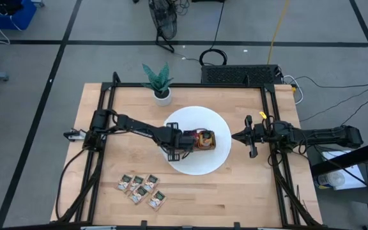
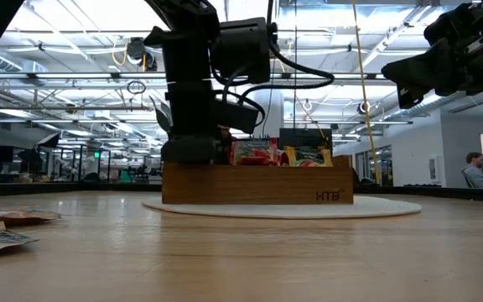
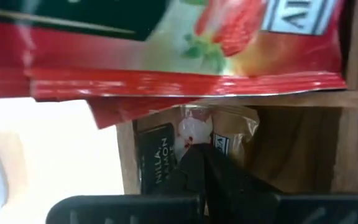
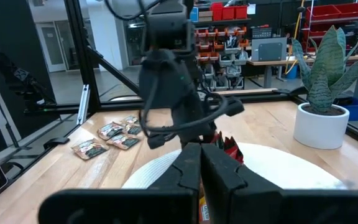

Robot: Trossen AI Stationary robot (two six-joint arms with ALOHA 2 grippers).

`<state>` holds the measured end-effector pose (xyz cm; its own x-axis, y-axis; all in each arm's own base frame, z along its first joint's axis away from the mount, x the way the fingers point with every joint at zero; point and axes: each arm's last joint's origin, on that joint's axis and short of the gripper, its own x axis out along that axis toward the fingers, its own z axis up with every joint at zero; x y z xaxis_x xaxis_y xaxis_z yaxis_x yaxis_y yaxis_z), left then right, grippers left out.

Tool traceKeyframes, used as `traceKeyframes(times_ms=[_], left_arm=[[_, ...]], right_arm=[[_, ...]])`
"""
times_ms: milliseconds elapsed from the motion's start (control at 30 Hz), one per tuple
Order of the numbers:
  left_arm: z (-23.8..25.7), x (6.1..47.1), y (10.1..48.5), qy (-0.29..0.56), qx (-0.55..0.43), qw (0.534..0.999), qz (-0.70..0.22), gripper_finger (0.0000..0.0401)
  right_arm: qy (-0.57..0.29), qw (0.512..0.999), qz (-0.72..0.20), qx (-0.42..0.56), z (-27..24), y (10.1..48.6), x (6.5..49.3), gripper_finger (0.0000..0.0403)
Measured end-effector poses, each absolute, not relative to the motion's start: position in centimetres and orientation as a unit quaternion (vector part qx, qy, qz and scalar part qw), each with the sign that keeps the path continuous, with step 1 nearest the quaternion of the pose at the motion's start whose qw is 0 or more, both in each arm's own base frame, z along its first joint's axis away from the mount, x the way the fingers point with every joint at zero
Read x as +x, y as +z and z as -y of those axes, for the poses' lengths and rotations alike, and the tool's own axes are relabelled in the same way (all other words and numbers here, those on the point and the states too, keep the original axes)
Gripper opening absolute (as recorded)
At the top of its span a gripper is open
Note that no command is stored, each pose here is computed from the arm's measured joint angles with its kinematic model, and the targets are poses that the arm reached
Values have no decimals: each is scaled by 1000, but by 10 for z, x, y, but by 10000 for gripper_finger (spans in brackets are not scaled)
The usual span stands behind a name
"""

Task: Pick & Place Tea
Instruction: Put the brown tea bag into the left section of the wooden organizer

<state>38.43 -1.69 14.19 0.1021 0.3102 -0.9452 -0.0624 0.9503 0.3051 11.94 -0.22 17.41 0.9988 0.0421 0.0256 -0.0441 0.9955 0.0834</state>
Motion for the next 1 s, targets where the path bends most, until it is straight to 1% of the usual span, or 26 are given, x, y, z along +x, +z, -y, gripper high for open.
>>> traceKeyframes(times_ms=[100,200,467,600,667,733,833,867,933,1000], left_arm=[[25,384,145,150,126,728,-657,1],[31,385,147,168,140,732,-646,0],[35,383,151,231,186,725,-622,0],[34,380,154,291,239,708,-597,0],[35,379,155,296,243,705,-597,1],[36,380,155,282,195,718,-606,8],[32,384,160,236,64,742,-624,37],[28,386,162,218,20,747,-627,50],[21,385,165,198,-45,743,-638,83],[12,383,165,209,-79,732,-644,121]], right_arm=[[22,999,12,42,2,174,119,4],[22,999,12,42,2,174,119,4],[21,999,12,42,2,174,119,4],[21,999,12,42,2,174,119,4],[22,999,12,42,2,174,119,4],[22,999,12,42,2,174,119,4],[22,999,12,42,2,174,119,4],[22,999,12,42,2,174,119,4],[22,999,12,42,2,174,119,4],[22,999,12,42,2,174,119,4]])
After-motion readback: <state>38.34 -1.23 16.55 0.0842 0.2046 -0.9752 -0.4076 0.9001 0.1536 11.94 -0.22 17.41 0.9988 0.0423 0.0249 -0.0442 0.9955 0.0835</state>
